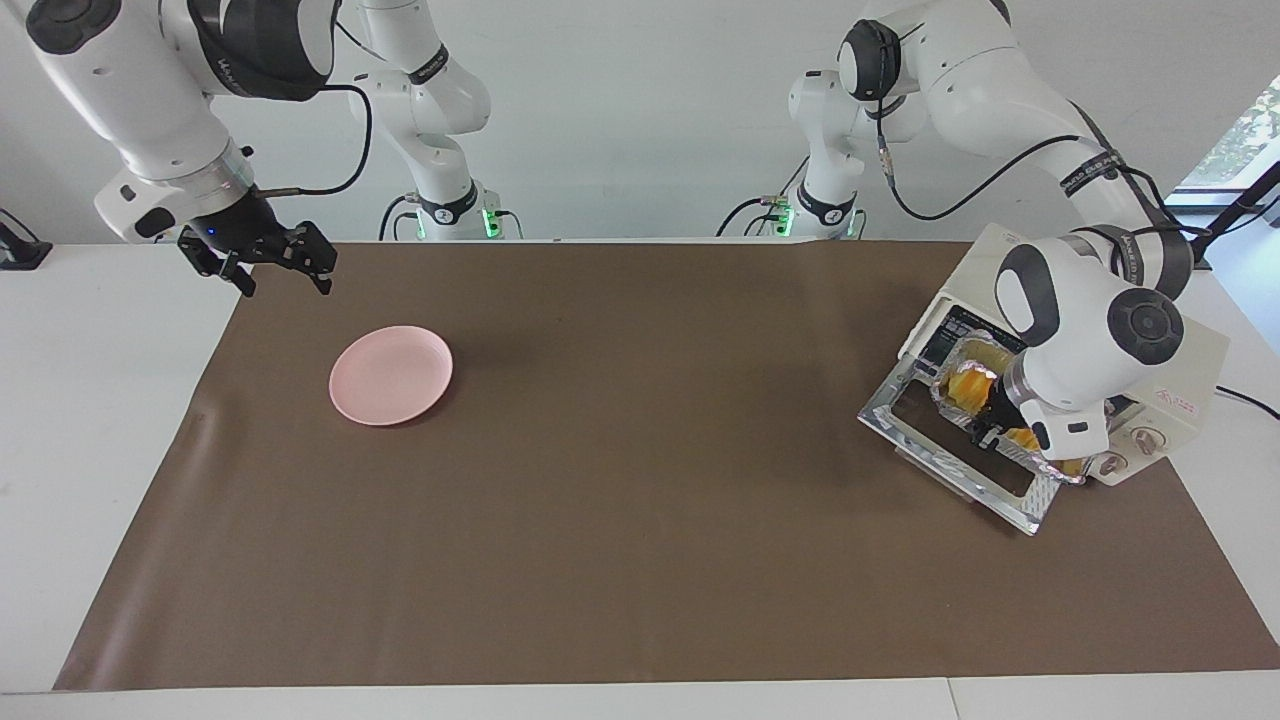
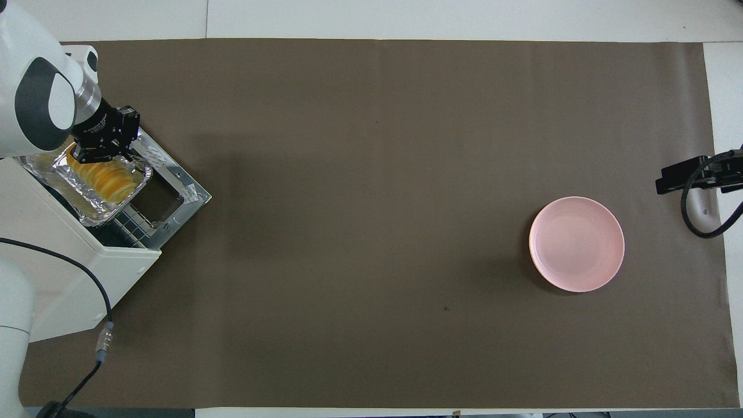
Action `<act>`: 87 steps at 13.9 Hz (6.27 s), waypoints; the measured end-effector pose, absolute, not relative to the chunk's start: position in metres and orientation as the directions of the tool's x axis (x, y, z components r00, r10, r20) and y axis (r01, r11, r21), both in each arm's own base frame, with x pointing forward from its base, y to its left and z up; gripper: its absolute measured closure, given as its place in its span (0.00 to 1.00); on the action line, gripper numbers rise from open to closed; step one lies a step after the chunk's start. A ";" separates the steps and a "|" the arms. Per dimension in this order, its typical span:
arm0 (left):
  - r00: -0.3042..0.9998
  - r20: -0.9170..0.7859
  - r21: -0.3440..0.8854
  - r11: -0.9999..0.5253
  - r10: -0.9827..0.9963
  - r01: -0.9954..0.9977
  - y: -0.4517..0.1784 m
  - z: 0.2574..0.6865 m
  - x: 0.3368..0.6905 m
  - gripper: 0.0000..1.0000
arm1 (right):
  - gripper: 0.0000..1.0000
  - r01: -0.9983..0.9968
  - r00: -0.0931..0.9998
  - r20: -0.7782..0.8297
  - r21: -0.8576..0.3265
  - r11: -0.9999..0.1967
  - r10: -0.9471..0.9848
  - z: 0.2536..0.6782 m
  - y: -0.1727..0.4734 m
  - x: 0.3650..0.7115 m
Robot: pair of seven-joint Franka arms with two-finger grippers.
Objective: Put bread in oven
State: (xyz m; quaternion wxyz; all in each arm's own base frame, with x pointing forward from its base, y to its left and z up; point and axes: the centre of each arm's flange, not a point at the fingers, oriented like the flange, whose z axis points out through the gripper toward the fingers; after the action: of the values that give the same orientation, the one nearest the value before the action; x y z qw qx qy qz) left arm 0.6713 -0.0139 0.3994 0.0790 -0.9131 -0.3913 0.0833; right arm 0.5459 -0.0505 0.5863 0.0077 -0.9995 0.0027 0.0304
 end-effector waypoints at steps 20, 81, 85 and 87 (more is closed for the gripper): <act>0.683 -0.127 -0.307 -0.683 0.720 0.663 0.011 0.388 0.643 0.98 | 0.00 -0.006 0.998 -0.061 -0.015 -1.000 -0.005 0.586 -0.051 0.546; 0.984 -0.143 0.036 -0.994 -0.108 -0.103 -0.049 0.587 0.533 0.00 | 0.00 -0.006 0.998 -0.061 -0.015 -1.000 -0.005 0.586 -0.051 0.546; 0.985 -0.125 0.037 -0.993 -0.118 -0.114 -0.050 0.588 0.535 0.00 | 0.00 -0.006 0.998 -0.061 -0.015 -1.000 -0.005 0.586 -0.051 0.546; 0.985 -0.121 0.037 -0.993 -0.119 -0.115 -0.050 0.588 0.536 0.00 | 0.00 -0.006 0.998 -0.061 -0.015 -1.000 -0.005 0.586 -0.051 0.546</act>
State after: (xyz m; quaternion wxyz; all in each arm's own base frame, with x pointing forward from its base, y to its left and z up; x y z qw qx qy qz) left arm 0.5356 -0.0503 0.5880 -0.0151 -0.9963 0.0589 0.0615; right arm 0.5459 -0.0505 0.5863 0.0077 -0.9995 0.0027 0.0305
